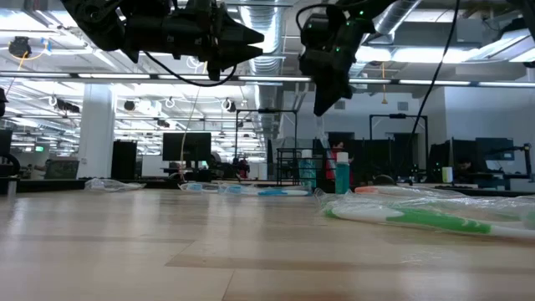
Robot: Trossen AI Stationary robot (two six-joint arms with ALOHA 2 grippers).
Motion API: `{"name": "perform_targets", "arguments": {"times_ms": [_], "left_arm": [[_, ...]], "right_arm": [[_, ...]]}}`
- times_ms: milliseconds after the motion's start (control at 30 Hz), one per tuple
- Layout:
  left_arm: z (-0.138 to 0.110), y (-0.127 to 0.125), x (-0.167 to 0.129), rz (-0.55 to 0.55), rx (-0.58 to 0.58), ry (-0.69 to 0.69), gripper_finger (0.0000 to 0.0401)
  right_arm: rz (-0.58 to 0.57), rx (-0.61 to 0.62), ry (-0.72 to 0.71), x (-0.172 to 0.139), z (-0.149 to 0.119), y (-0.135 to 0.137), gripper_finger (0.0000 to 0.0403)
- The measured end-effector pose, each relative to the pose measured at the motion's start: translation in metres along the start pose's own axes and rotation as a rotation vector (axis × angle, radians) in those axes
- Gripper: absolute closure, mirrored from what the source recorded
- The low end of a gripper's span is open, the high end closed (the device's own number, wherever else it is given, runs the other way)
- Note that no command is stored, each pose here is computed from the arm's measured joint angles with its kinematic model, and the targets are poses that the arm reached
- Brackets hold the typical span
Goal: Pick & Place toothbrushing station
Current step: Put the mouthwash into the mesh organizer
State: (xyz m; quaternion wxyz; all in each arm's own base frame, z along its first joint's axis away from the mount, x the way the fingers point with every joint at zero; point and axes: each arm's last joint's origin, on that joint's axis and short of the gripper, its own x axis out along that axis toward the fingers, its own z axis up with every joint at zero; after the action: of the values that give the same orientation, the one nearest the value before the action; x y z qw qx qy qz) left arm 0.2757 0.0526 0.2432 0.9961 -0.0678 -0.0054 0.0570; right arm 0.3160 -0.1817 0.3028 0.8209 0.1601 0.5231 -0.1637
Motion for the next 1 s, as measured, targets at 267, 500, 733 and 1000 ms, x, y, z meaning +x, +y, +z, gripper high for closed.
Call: {"name": "perform_targets", "arguments": {"times_ms": [267,500,733,1000], "left_arm": [[0.000,0.000,0.000,0.000,0.000,0.001,0.0245],[-0.001,0.000,0.000,0.001,0.000,0.006,0.0245],[-0.001,0.000,0.000,0.002,-0.001,0.010,0.0245],[-0.001,0.000,0.000,0.001,-0.002,0.013,0.0245]], "right_arm": [[0.049,-0.091,0.029,-0.019,-0.011,0.026,0.0356],[0.065,-0.135,0.149,-0.014,-0.021,0.043,0.0356],[0.048,-0.024,0.206,0.001,-0.038,0.036,0.0356],[0.011,0.190,0.169,0.022,-0.072,0.006,0.0356]]}}
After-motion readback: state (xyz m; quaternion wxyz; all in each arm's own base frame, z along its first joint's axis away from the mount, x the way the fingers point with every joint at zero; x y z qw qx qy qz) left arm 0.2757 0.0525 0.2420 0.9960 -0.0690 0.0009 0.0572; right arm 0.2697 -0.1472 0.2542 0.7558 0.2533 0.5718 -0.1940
